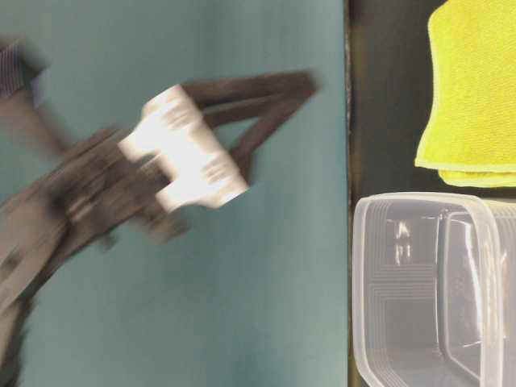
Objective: Place the yellow towel into the container with the left arm.
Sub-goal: 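Lower the left gripper and pinch the towel's near edge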
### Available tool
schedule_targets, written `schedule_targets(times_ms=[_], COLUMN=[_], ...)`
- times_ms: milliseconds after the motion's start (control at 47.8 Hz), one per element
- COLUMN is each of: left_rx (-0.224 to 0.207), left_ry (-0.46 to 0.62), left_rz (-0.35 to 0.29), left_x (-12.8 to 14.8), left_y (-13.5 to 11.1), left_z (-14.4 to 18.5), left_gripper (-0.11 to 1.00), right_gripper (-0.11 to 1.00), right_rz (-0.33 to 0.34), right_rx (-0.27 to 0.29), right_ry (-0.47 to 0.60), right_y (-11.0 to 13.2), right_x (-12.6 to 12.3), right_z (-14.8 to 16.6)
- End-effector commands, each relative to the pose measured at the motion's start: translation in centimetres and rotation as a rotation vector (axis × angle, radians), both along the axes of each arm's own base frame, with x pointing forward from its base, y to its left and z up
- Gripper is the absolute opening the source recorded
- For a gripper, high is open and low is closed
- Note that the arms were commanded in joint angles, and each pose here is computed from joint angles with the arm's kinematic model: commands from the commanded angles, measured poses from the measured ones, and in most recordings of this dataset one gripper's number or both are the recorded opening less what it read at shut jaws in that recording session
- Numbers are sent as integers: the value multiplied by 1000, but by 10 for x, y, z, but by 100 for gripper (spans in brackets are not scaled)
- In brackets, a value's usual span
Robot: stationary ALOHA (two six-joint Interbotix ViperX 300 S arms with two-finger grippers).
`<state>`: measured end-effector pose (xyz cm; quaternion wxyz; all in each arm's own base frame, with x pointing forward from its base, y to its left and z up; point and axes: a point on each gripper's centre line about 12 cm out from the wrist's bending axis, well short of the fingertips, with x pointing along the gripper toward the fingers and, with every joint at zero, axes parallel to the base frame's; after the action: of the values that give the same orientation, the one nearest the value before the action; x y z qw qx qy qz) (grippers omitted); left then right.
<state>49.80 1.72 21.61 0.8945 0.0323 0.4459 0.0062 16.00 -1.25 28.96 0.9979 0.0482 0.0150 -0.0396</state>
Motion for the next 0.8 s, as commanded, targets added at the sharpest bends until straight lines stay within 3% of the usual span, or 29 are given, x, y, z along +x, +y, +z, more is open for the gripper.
schedule_targets(times_ms=[0,168,440,670,775], left_rx=[26,32,34,29,30], left_ry=[35,179,251,282,295], left_rz=[-29,-43,-54,-51,-61], left_x=[17,33,39,33,32], left_y=[1,3,5,3,-1], left_z=[-5,-46,-108,-119,-119], left_gripper=[88,89,89,88,79], right_gripper=[78,78,78,78,78], right_rz=[-2,-2,-2,-2,-2], right_rx=[2,3,1,-1,1], right_ry=[-12,-19,-42,-51,-51], right_y=[0,0,0,0,0], right_x=[0,0,-3,-4,-4], right_z=[4,5,9,11,11])
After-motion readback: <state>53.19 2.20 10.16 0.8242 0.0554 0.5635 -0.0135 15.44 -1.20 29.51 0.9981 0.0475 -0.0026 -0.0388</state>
